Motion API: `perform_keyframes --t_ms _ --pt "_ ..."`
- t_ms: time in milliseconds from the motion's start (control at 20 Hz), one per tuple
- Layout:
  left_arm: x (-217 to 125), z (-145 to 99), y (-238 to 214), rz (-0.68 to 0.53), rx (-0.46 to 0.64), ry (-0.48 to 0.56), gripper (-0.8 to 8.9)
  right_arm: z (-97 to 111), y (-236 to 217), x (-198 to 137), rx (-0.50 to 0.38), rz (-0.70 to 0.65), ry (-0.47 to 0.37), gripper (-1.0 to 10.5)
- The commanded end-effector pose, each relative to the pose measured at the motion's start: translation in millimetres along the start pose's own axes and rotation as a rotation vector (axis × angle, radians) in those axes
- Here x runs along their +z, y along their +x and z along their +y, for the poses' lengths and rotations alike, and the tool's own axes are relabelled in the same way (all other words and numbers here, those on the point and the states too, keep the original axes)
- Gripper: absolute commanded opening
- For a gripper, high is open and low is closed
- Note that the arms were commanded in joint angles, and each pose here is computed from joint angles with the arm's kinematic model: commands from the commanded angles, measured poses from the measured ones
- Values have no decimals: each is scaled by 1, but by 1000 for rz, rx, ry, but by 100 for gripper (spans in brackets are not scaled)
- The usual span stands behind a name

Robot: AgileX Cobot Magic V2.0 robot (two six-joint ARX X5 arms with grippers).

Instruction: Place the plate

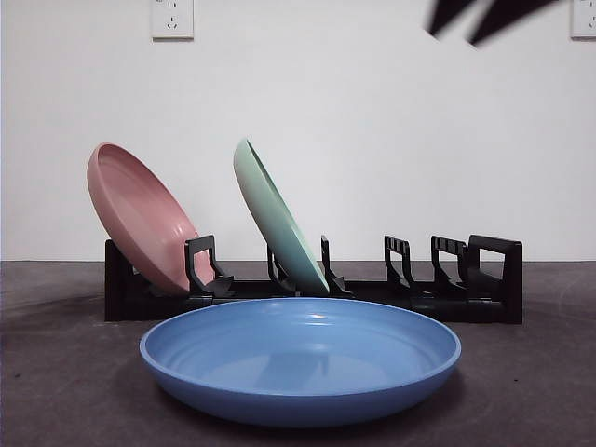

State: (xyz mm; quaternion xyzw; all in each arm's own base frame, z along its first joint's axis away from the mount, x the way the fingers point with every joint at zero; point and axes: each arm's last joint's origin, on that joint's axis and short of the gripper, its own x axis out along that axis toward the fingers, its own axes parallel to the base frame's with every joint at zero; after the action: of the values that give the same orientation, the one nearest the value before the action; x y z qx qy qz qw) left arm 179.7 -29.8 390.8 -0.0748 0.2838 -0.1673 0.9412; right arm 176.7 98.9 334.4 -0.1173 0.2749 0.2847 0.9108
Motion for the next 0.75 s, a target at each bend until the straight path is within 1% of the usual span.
perform_keyframes --t_ms 50,200,350,500,600,750 --pt "10 -1 8 -16 -13 -51 317 -27 -2 -3 -29 21 132 309" --pt "18 0 23 31 -3 -66 318 -46 -6 -9 -38 21 209 310" --pt "36 1 52 118 77 -69 318 -58 -10 -12 -70 15 247 310" --pt "53 -1 86 235 145 -45 318 -59 -10 -12 -73 14 249 310" --pt "60 -3 109 308 165 -36 318 -59 -10 -12 -73 13 249 310" --pt "68 -5 139 360 208 -16 318 -59 -10 -12 -73 14 249 310"
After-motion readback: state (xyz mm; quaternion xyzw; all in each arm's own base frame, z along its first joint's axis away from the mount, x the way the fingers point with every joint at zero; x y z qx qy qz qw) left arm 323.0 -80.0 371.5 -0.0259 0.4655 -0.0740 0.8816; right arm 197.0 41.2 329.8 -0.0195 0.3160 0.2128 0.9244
